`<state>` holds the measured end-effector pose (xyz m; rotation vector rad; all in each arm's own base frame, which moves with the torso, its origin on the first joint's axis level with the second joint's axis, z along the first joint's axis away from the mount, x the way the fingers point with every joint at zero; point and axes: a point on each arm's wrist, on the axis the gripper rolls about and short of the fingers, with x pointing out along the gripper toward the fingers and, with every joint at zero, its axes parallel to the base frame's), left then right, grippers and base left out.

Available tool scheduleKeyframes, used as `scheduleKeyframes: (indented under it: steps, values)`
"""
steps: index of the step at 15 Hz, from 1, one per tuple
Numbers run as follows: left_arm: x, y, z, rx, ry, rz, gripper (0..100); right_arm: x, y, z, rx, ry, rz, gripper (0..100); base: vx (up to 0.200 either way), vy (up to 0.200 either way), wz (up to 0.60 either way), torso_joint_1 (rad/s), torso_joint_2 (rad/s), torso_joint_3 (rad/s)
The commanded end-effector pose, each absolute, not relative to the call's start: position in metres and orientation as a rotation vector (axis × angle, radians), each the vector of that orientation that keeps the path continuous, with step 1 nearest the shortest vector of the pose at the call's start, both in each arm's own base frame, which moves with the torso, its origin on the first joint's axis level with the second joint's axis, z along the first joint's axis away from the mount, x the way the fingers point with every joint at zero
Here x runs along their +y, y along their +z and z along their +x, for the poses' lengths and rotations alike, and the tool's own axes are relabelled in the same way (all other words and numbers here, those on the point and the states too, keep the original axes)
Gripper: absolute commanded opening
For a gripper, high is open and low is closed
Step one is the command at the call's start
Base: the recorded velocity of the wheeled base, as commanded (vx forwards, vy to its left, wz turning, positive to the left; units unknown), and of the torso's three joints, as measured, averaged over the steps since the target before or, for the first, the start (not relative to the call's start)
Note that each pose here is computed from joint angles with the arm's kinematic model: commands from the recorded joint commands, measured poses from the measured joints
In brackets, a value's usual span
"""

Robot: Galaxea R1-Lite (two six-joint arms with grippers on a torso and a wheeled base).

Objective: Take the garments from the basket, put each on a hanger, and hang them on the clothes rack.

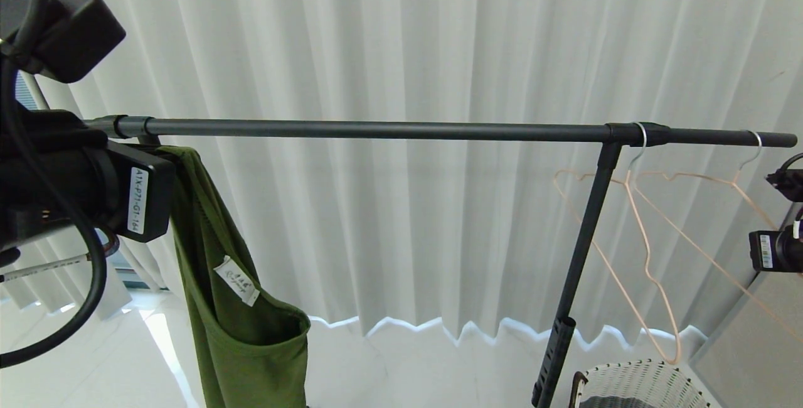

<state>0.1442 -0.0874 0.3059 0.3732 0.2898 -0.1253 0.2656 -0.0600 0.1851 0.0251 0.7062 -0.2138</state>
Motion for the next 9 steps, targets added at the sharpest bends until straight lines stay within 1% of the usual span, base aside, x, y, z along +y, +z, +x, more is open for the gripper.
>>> scheduleKeyframes:
  steps: [1,3,9]
  values:
    - [-0.088,0.306,0.144,0.291,-0.125,0.374,0,-0.060,0.186,0.265,0.701,-0.214,0.025,0,0.000,0.000,0.00,0.000,0.00,0.000]
    - [-0.088,0.306,0.144,0.291,-0.125,0.374,0,-0.059,0.189,0.263,0.691,-0.210,0.029,0,0.000,0.000,0.00,0.000,0.00,0.000]
    - [-0.087,0.307,0.144,0.282,-0.125,0.369,0,-0.054,0.213,0.244,0.596,-0.164,0.040,0,0.000,0.000,0.00,0.000,0.00,0.000]
